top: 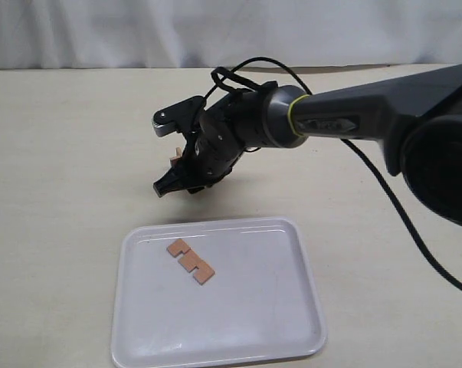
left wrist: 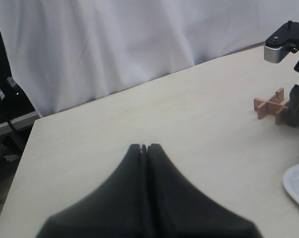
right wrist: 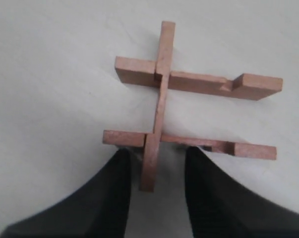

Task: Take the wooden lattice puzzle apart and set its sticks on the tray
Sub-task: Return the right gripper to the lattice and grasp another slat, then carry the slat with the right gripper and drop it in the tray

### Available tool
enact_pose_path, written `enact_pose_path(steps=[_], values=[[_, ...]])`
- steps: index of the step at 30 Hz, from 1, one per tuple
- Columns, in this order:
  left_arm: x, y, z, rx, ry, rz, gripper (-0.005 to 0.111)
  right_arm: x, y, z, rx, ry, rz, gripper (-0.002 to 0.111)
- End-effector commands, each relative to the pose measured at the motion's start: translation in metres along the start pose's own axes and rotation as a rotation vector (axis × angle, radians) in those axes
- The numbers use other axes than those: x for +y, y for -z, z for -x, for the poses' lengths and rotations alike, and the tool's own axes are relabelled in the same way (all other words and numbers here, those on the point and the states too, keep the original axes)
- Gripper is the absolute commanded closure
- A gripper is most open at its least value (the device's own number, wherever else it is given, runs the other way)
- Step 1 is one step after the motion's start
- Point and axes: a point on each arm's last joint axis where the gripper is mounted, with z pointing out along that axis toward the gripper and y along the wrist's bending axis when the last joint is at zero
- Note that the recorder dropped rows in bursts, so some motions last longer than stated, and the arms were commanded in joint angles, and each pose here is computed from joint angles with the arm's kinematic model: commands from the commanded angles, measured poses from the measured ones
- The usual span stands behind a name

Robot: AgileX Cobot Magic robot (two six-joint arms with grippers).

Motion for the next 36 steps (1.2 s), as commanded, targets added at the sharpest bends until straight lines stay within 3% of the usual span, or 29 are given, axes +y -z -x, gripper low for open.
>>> enact_pose_path(steps=[1, 2, 3, 12, 20, 24, 27, 28, 32, 36], values=[[0.001, 0.0, 0.0, -0.008, -0.001, 0.012, 0.107, -0.003, -0.002, 0.001, -0.014, -0.007, 0.0, 0.093], [0.001, 0.0, 0.0, -0.008, -0.001, 0.012, 0.107, -0.003, -0.002, 0.001, -0.014, -0.007, 0.0, 0.102], [0.001, 0.0, 0.0, -0.008, -0.001, 0.012, 0.107, -0.003, -0.002, 0.001, -0.014, -0.013, 0.001, 0.103], [0.001, 0.0, 0.0, -0.008, -0.001, 0.012, 0.107, -0.004, 0.024, 0.011, -0.028, -0.016, -0.004, 0.104], [0.001, 0.0, 0.0, -0.008, -0.001, 0.012, 0.107, -0.01, 0.088, 0.026, -0.047, -0.023, -0.021, 0.104], [0.001, 0.0, 0.0, -0.008, -0.001, 0.012, 0.107, 0.006, 0.119, 0.022, -0.033, 0.089, 0.017, 0.104], [0.001, 0.0, 0.0, -0.008, -0.001, 0.012, 0.107, 0.034, 0.139, 0.0, -0.033, 0.239, 0.157, 0.104], [0.001, 0.0, 0.0, -0.008, -0.001, 0.012, 0.107, 0.05, 0.146, -0.019, -0.04, 0.283, 0.257, 0.104], [0.001, 0.0, 0.0, -0.008, -0.001, 0.012, 0.107, 0.066, 0.137, -0.074, 0.038, 0.297, 0.454, 0.104], [0.001, 0.0, 0.0, -0.008, -0.001, 0.012, 0.107, 0.057, 0.104, -0.115, 0.068, 0.236, 0.385, 0.104]])
